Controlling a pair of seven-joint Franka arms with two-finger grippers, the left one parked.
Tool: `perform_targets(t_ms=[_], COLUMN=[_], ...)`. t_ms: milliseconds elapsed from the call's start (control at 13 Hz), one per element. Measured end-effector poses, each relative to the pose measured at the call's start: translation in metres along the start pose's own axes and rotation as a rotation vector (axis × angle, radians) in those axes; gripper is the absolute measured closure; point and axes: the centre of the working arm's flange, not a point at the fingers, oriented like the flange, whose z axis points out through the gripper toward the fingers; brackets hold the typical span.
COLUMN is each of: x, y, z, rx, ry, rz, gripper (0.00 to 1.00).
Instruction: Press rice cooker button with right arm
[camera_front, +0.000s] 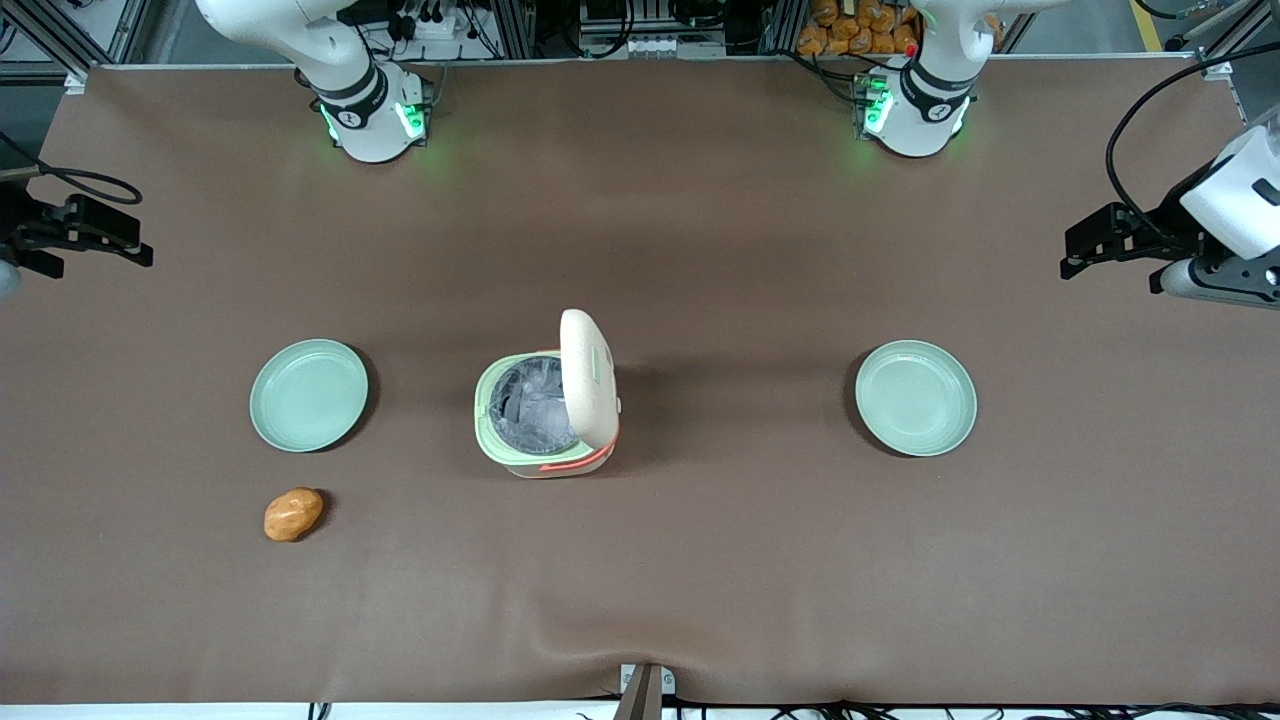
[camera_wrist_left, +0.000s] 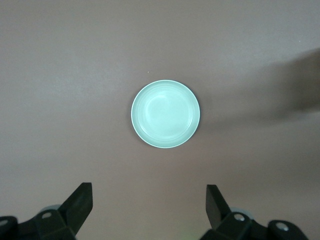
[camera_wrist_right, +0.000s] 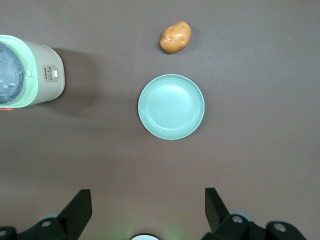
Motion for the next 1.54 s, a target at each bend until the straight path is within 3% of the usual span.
perform_targets(t_ms=[308, 1538], x=[-0.001, -0.034], y=[0.010, 0.011], z=[-0.001, -0.022], rx=[0.012, -0.017], ry=[0.005, 0.033], rz=[0.007, -0.007], gripper=[0.00, 0.00])
